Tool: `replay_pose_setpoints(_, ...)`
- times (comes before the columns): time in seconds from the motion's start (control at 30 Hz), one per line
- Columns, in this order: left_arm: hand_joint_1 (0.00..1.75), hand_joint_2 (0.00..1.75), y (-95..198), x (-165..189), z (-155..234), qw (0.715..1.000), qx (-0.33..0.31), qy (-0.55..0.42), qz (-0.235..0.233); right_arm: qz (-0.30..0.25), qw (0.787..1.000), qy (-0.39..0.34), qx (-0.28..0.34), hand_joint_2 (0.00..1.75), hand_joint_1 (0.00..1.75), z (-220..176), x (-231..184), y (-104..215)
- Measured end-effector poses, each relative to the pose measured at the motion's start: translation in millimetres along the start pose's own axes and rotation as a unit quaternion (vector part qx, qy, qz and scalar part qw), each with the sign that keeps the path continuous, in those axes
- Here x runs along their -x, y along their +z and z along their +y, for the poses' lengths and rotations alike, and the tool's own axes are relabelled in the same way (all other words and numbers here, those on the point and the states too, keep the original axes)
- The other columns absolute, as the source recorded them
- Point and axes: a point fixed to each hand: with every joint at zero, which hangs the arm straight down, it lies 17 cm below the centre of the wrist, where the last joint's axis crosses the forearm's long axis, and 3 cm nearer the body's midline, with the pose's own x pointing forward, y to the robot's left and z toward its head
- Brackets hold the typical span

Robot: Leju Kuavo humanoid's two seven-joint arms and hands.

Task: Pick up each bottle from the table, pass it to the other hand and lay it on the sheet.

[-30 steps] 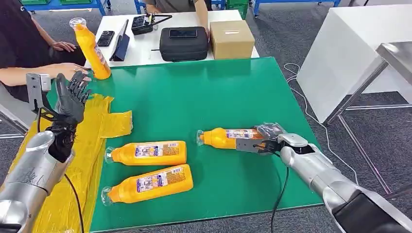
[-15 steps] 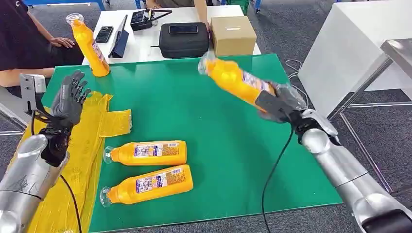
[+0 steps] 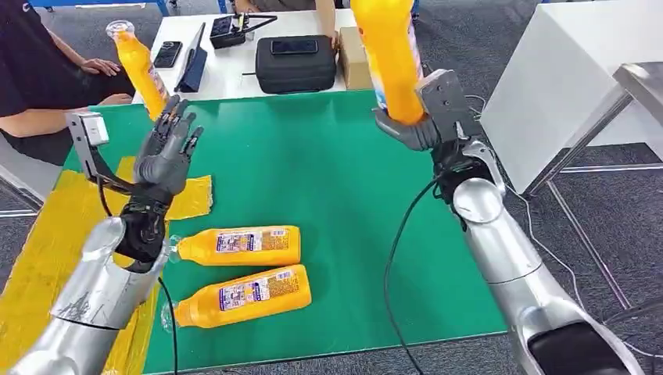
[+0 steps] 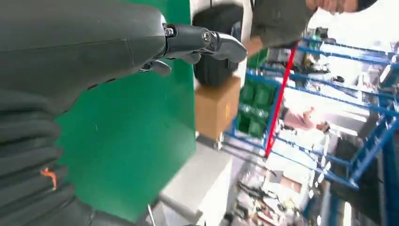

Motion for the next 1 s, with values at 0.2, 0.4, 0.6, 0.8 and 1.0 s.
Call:
replay_pose_setpoints(0.2,0.0,1.75,7,2,-35,0.999,0.025,0.02,-0.004,0.032,0.999,0.016,-0.003,1.75,1.75,30,17,-3)
replay_pose_setpoints(0.4,0.0,1.75,13,3,-74,0.995,0.066,0.066,0.016,0.067,0.996,0.055,-0.019,1.75,1.75,59,47,-6)
replay_pose_setpoints(0.6,0.0,1.75,15,-1,-94,0.993,0.084,0.081,0.016,0.093,0.993,0.067,-0.037,1.75,1.75,83,66,-3)
replay_pose_setpoints(0.8,0.0,1.75,16,-1,-99,0.992,0.089,0.088,0.017,0.102,0.99,0.091,-0.042,1.75,1.75,89,74,-2)
replay_pose_setpoints(1.0,0.0,1.75,13,0,-141,0.987,0.115,0.104,0.046,0.087,0.984,0.148,-0.043,1.75,1.75,103,73,-6)
